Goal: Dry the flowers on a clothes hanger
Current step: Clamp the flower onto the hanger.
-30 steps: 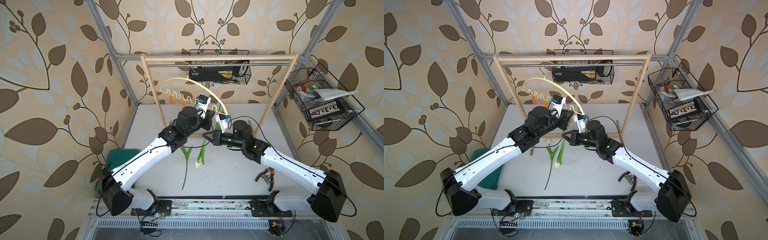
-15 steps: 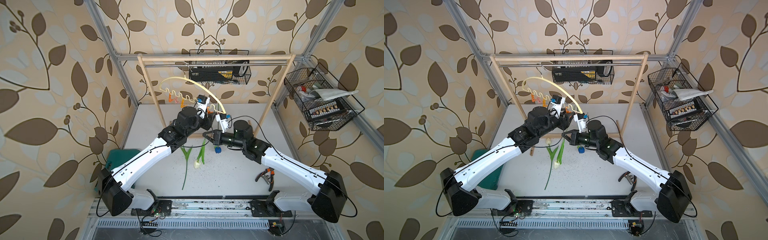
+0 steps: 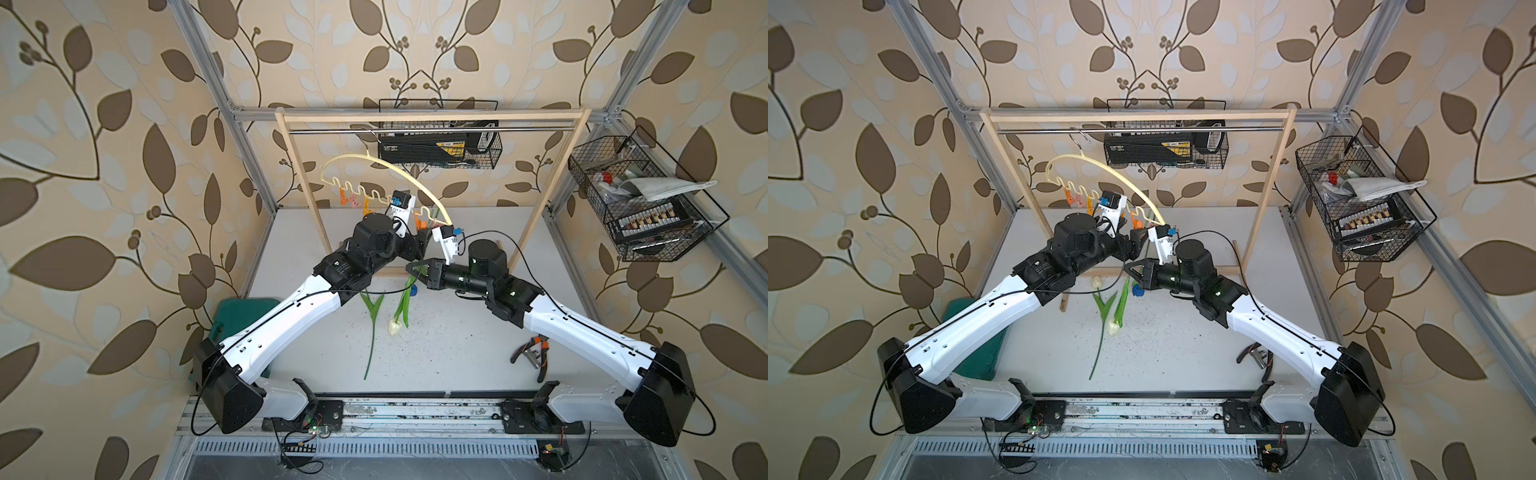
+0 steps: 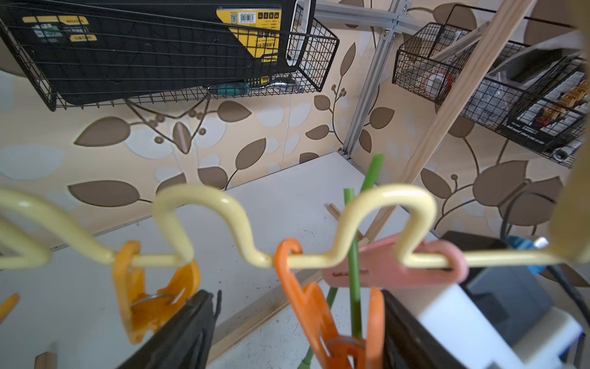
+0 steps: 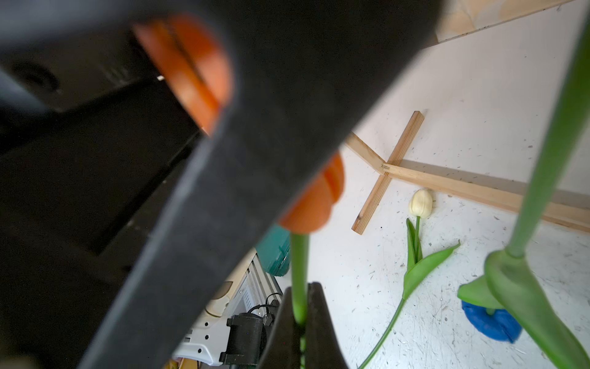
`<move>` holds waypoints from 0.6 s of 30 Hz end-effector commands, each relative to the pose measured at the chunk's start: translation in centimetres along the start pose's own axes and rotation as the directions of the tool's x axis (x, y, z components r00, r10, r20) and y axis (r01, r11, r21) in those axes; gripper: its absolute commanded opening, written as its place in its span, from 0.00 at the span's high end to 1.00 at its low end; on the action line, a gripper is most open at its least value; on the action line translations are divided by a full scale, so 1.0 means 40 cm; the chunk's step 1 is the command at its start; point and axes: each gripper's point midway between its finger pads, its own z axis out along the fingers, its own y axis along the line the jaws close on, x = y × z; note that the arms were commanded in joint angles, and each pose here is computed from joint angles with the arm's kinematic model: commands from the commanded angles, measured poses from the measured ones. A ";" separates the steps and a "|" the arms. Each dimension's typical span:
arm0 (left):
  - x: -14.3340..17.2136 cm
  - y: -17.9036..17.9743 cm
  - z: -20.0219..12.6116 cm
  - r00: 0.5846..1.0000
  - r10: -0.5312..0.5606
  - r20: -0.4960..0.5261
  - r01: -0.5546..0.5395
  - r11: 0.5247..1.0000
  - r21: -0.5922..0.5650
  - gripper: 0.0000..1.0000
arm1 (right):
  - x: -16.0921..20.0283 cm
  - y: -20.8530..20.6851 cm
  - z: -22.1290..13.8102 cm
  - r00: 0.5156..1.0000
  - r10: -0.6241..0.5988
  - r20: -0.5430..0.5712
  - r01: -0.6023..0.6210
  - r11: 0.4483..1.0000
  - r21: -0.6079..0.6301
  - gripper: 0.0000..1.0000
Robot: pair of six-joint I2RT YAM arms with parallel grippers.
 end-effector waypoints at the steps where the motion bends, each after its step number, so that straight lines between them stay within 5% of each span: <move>1: -0.070 -0.036 -0.052 0.999 -0.013 0.044 0.011 0.998 0.056 0.19 | -0.007 0.004 0.012 0.999 -0.040 -0.007 0.040 0.999 0.004 0.81; 4: -0.070 -0.034 -0.053 0.999 -0.019 0.034 0.018 0.999 0.050 0.19 | -0.007 0.007 0.005 0.999 -0.044 -0.003 0.044 0.999 0.007 0.55; 8: -0.068 -0.034 -0.054 1.000 -0.025 0.016 0.024 0.999 0.048 0.18 | 0.002 0.005 -0.015 0.998 -0.054 -0.014 0.055 0.998 0.022 0.36; 18: -0.057 -0.026 -0.056 0.999 -0.031 -0.016 0.031 0.999 0.028 0.18 | 0.083 -0.035 -0.106 0.991 -0.089 -0.097 0.099 0.990 0.102 0.11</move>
